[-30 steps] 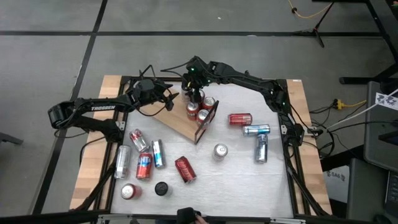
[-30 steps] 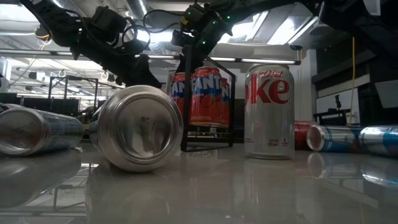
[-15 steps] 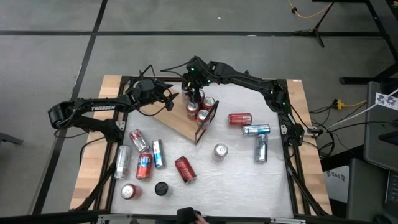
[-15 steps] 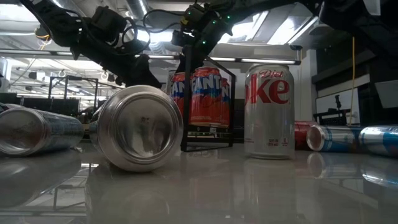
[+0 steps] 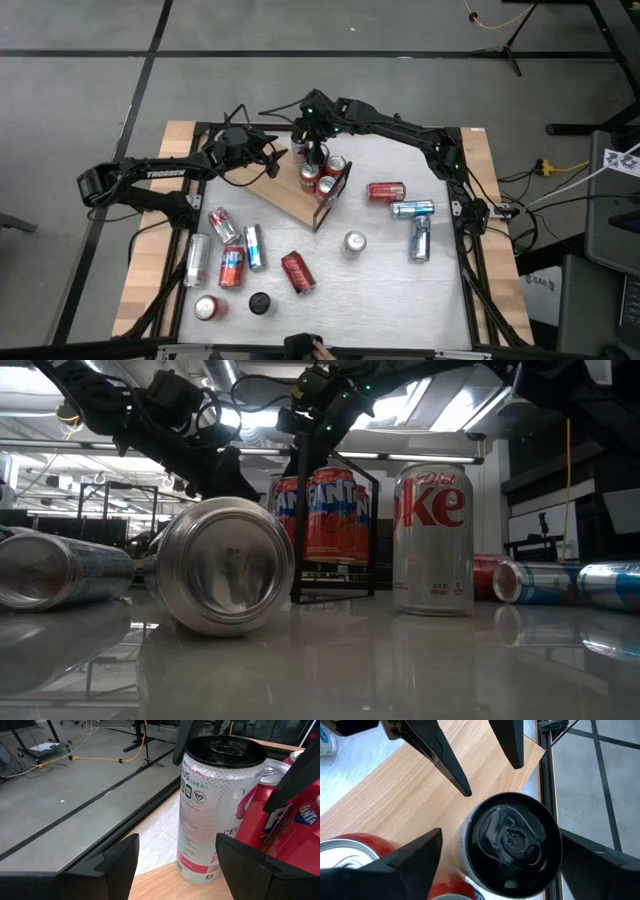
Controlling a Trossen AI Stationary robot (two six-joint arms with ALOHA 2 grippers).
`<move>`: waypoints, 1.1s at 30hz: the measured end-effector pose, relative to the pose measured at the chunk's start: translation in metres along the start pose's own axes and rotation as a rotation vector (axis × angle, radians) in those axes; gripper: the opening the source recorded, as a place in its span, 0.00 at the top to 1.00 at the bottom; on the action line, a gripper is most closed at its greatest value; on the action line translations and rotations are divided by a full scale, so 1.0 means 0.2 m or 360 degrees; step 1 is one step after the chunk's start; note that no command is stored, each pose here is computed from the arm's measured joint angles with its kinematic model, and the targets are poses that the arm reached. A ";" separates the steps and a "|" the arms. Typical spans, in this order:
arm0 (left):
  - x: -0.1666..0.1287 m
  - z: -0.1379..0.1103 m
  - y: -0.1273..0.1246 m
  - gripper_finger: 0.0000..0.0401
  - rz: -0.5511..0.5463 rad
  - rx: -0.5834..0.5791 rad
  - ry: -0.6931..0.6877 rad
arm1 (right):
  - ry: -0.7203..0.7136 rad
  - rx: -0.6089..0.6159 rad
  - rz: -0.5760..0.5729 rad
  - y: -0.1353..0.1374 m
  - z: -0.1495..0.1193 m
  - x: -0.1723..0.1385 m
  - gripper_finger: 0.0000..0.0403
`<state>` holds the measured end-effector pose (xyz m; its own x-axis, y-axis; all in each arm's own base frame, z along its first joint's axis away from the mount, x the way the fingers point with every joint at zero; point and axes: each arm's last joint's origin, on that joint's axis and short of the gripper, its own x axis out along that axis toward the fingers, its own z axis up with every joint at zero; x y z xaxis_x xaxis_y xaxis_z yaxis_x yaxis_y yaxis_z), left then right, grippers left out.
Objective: Pick and place cans onto a shelf
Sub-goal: Put the right pink and white soda can on the shelf aligned with the other right pink and white soda can
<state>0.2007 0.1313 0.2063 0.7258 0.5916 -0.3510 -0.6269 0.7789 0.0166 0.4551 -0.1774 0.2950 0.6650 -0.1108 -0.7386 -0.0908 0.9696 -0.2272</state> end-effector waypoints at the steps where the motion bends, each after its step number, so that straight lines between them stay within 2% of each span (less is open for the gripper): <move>1: 0.00 0.00 0.00 0.37 0.0000 0.0000 0.0000 | 0.0000 0.0000 0.0000 0.00 0.00 0.00 0.08; 6: 0.00 0.00 0.00 0.37 0.0000 0.0000 0.0000 | 0.0002 0.0000 -0.0003 0.00 0.00 0.00 0.01; 16: 0.00 0.00 0.00 0.37 0.0001 0.0000 0.0000 | -0.0002 -0.0001 -0.0005 0.00 0.00 -0.02 0.03; 33: 0.00 0.00 0.00 0.37 0.0006 0.0000 -0.0001 | -0.0154 -0.0025 -0.0089 -0.04 0.15 -0.29 0.03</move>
<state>0.2006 0.1315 0.2064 0.7235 0.5946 -0.3506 -0.6296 0.7767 0.0181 0.4405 -0.1712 0.3582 0.7378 -0.1420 -0.6599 -0.0630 0.9589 -0.2768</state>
